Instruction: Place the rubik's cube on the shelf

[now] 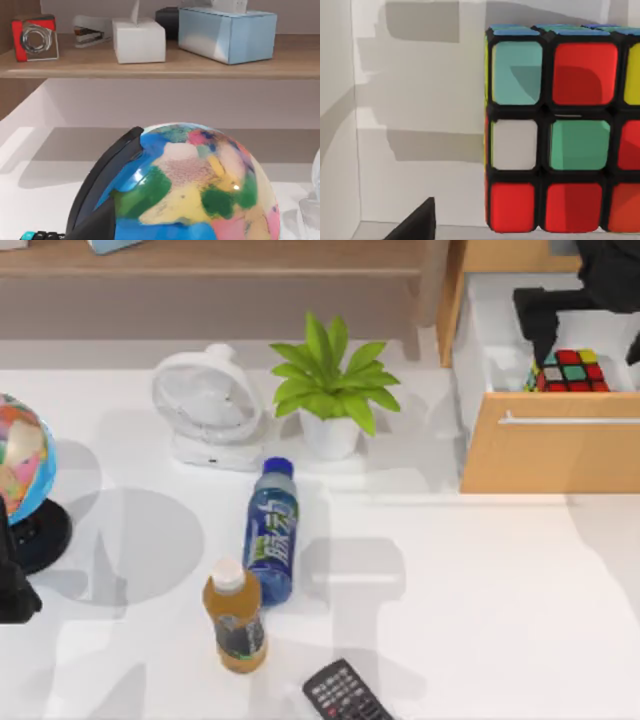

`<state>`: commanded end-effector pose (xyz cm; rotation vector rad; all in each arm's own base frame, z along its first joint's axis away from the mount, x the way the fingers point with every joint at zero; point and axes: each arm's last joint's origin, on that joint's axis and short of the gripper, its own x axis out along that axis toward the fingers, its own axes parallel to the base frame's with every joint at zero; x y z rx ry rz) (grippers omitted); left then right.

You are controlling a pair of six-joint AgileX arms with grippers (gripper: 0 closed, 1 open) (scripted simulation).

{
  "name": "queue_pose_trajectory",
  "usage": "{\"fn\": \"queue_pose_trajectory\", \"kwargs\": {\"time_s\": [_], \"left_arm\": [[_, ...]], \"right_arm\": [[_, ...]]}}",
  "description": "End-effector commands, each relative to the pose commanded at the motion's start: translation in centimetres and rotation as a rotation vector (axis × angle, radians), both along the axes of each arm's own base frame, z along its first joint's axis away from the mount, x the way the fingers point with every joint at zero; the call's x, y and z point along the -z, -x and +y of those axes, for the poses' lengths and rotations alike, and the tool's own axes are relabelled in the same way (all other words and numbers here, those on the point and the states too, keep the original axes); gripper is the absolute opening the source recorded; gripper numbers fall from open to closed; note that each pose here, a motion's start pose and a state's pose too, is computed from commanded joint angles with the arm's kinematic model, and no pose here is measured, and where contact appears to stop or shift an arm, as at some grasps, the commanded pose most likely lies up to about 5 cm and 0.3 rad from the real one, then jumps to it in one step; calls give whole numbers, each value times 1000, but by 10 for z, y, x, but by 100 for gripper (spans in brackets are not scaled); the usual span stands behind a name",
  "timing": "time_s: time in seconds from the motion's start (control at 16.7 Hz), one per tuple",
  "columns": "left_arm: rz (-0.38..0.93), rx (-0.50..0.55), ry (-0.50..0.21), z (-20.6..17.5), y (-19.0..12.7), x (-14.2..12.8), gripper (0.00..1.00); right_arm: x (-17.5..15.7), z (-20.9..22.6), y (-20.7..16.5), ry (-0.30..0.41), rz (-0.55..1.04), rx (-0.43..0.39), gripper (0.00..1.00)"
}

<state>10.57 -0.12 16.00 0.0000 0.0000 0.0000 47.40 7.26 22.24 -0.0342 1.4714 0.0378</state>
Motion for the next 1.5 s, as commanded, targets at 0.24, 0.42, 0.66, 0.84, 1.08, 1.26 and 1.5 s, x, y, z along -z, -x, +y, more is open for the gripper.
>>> {"fn": "queue_pose_trajectory", "kwargs": {"time_s": [0.24,0.42,0.66,0.84,1.08,1.26,1.5], "left_arm": [[0,0,0,0,0,0,100],[0,0,0,0,0,0,100],[0,0,0,0,0,0,100],[0,0,0,0,0,0,100],[0,0,0,0,0,0,100],[0,0,0,0,0,0,100],[0,0,0,0,0,0,100]], "right_arm": [[31,-1,-6,3,11,-1,100],[50,-2,-14,0,2,1,100],[51,-2,-15,0,-1,1,100],[51,-2,-15,0,-1,1,77],[51,-2,-15,0,-1,1,47],[51,-2,-15,0,-1,1,25],[51,-2,-15,0,-1,1,0]]}}
